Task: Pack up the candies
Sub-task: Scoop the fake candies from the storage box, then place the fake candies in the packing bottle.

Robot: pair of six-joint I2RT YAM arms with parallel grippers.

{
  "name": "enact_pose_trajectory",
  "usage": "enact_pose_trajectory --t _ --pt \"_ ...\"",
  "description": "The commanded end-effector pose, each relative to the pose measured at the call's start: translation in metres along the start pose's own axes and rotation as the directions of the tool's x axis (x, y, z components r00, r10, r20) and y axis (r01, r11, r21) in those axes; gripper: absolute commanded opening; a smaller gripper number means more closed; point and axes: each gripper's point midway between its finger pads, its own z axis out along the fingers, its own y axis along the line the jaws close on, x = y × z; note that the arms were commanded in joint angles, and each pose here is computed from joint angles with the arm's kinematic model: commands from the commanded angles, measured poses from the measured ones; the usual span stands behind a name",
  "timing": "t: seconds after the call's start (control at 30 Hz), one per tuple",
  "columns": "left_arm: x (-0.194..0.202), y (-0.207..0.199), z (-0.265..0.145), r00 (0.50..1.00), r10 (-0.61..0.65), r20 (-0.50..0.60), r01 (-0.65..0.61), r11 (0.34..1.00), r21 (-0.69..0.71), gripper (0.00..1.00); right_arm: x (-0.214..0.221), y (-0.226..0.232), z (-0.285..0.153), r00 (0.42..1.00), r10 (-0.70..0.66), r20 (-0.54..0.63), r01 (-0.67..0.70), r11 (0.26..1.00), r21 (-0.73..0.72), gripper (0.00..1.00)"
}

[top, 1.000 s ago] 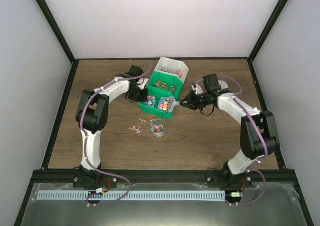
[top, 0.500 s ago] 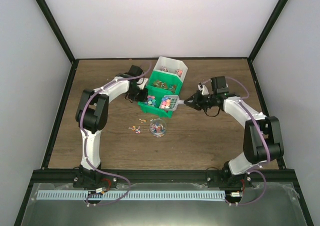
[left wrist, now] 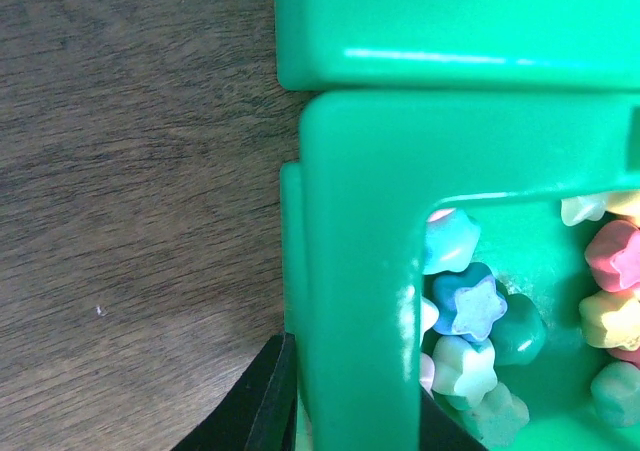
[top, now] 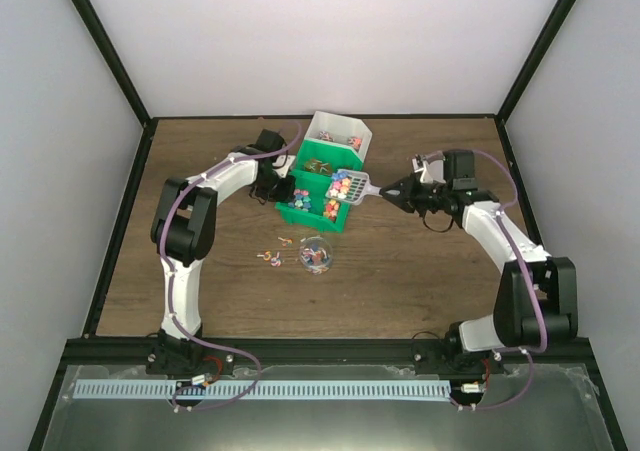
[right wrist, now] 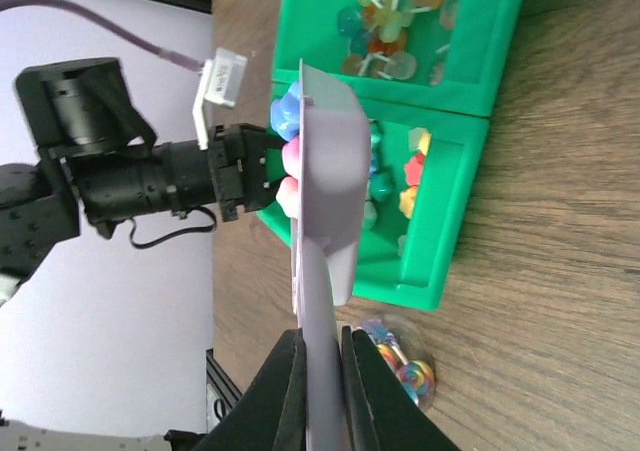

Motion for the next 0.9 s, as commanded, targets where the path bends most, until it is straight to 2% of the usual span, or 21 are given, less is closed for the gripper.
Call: enact_pose_trajectory --t 0.0,0.37,0.5,0.87 --pt "-0.013 -0.008 -0.007 0.999 -0.008 0.035 0.006 0.999 0.046 0.18 0.004 0.028 -0.013 0.995 -0.101 0.008 0.101 0.989 -0.106 0.01" --pt "-0.014 -0.010 -0.006 0.999 -0.012 0.037 0.010 0.998 0.054 0.18 0.048 0.043 -0.026 0.975 -0.213 -0.064 0.190 0.948 -0.254 0.01" --pt "-0.013 -0.011 -0.005 0.999 -0.016 0.034 0.014 0.998 0.059 0.18 0.057 0.036 -0.031 0.968 -0.247 -0.042 0.234 0.951 -0.202 0.01" --pt "-0.014 -0.012 -0.003 0.999 -0.022 0.032 0.020 0.997 0.069 0.18 0.091 0.024 -0.032 0.949 -0.304 -0.082 0.292 0.948 -0.129 0.01"
